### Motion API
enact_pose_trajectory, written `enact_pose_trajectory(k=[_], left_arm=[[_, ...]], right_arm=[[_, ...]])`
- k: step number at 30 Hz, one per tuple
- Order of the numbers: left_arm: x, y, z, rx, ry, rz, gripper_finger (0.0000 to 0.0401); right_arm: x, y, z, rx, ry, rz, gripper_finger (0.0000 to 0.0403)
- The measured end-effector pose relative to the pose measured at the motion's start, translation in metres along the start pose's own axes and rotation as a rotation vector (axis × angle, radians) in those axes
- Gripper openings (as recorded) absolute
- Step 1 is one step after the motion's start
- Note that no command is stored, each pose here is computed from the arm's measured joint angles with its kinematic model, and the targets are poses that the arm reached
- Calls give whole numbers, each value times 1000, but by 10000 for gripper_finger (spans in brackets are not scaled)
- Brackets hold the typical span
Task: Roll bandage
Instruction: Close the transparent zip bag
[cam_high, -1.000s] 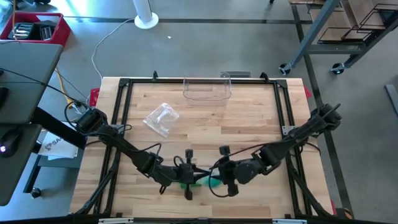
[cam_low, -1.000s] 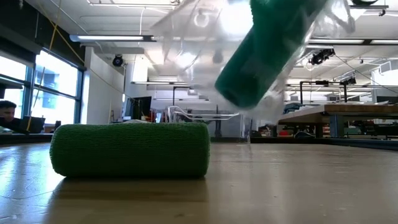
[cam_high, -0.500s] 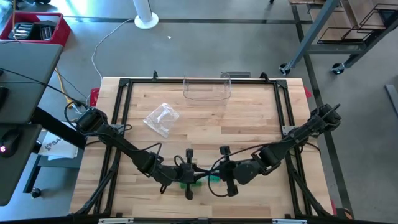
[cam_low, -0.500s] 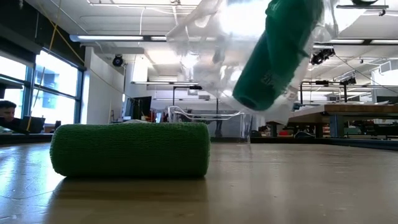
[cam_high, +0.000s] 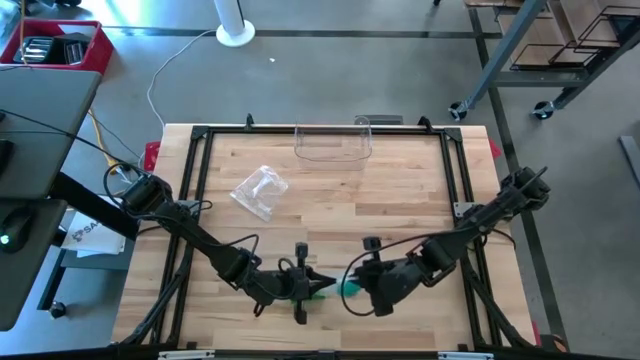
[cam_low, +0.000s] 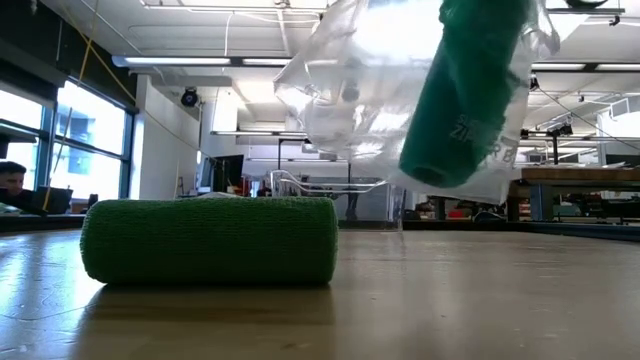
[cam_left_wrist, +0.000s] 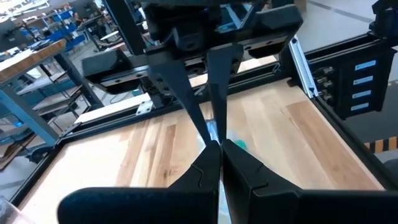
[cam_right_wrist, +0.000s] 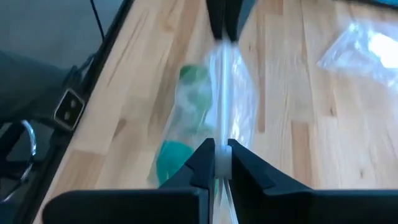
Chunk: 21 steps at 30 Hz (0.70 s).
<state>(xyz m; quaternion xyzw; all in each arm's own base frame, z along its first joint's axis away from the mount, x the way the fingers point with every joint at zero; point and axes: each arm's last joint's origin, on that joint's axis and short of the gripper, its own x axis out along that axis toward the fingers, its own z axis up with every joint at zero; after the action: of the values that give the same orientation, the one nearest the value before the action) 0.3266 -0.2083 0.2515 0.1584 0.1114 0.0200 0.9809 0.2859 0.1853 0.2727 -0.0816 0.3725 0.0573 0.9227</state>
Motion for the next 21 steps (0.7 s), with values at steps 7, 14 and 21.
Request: enact_pose_trajectory(k=[7, 14, 21], left_arm=[[-4, -5, -1, 19, 8, -2, 1], [-8, -10, 0, 33, 12, 16, 1], [-8, -9, -1, 34, 14, 21, 1]], right_arm=[[-3, 0, -16, 58, 147, -28, 25], [-8, 2, -30, 72, 274, -49, 25], [-11, 1, -35, 98, 299, -126, 27]])
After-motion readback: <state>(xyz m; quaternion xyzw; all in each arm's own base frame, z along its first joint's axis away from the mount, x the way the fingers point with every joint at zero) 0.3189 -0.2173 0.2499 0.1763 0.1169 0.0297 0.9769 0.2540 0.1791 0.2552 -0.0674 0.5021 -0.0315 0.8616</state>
